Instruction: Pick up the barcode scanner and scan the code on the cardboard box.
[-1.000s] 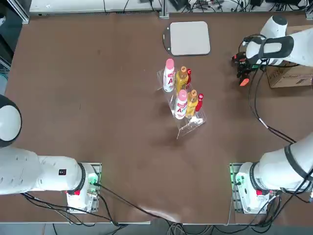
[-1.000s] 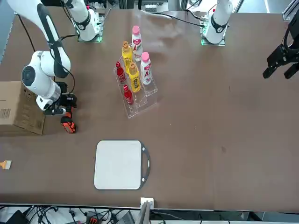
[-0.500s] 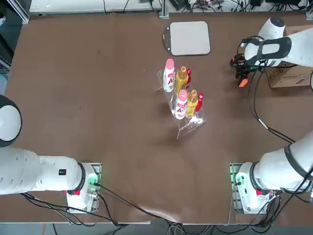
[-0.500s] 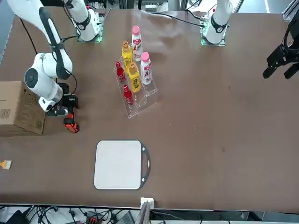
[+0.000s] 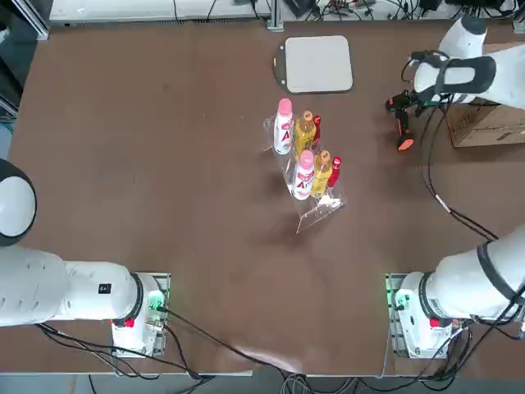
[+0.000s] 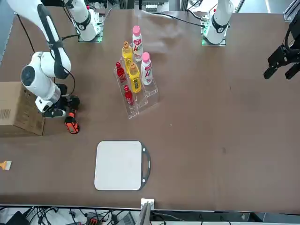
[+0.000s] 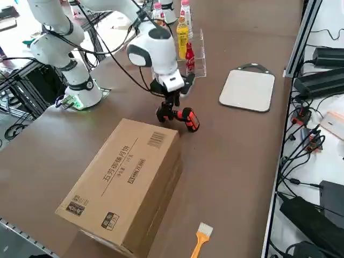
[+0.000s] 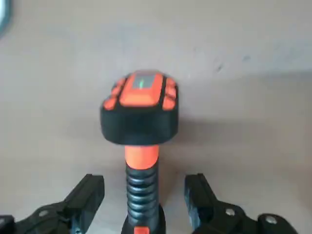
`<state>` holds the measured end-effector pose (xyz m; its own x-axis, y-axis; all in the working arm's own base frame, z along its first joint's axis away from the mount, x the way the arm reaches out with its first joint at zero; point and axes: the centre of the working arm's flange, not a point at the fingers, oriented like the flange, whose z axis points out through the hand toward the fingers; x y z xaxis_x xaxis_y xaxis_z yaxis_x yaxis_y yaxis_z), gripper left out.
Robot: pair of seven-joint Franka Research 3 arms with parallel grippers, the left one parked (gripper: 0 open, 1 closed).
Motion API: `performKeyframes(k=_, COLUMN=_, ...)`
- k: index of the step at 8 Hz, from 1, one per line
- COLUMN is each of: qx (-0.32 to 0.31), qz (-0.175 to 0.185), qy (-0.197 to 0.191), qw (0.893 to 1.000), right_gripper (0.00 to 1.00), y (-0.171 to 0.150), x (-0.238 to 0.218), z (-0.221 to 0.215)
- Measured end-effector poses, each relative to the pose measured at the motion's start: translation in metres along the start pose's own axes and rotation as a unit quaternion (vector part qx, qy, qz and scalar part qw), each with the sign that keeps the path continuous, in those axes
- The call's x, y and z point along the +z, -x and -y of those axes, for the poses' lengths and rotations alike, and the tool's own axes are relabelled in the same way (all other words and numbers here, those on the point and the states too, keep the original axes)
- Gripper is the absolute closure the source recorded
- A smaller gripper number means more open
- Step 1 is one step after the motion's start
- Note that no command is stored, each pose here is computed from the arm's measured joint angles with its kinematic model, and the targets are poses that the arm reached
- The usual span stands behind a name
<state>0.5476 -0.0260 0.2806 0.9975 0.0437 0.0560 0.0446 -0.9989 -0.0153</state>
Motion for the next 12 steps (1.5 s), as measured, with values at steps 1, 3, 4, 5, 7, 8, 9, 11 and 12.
performKeyframes(k=1, qx=0.003, qz=-0.004, qy=0.002, qw=1.0, right_gripper=0.0, y=-0.006, x=-0.043, z=-0.002)
performKeyframes(k=3, qx=0.013, qz=0.017, qy=0.003, qw=1.0, right_gripper=0.0, y=-0.013, x=-0.148, z=-0.004)
performKeyframes(k=4, qx=0.019, qz=0.016, qy=0.003, qw=1.0, right_gripper=0.0, y=-0.019, x=-0.197, z=-0.007)
performKeyframes(k=5, qx=0.023, qz=0.012, qy=0.004, qw=1.0, right_gripper=0.0, y=-0.026, x=-0.237, z=-0.01)
performKeyframes(k=7, qx=0.033, qz=0.023, qy=0.002, qw=0.999, right_gripper=0.0, y=-0.028, x=-0.293, z=-0.013)
performKeyframes(k=8, qx=0.04, qz=0.024, qy=0.002, qw=0.999, right_gripper=0.0, y=-0.029, x=-0.313, z=-0.012)
performKeyframes(k=9, qx=0.042, qz=0.027, qy=0.002, qw=0.999, right_gripper=0.0, y=-0.028, x=-0.324, z=-0.012)
performKeyframes(k=11, qx=0.04, qz=0.042, qy=0.0, qw=0.998, right_gripper=0.0, y=-0.03, x=-0.319, z=-0.01)
performKeyframes(k=12, qx=0.039, qz=0.049, qy=-0.001, qw=0.998, right_gripper=0.0, y=-0.033, x=-0.312, z=-0.009)
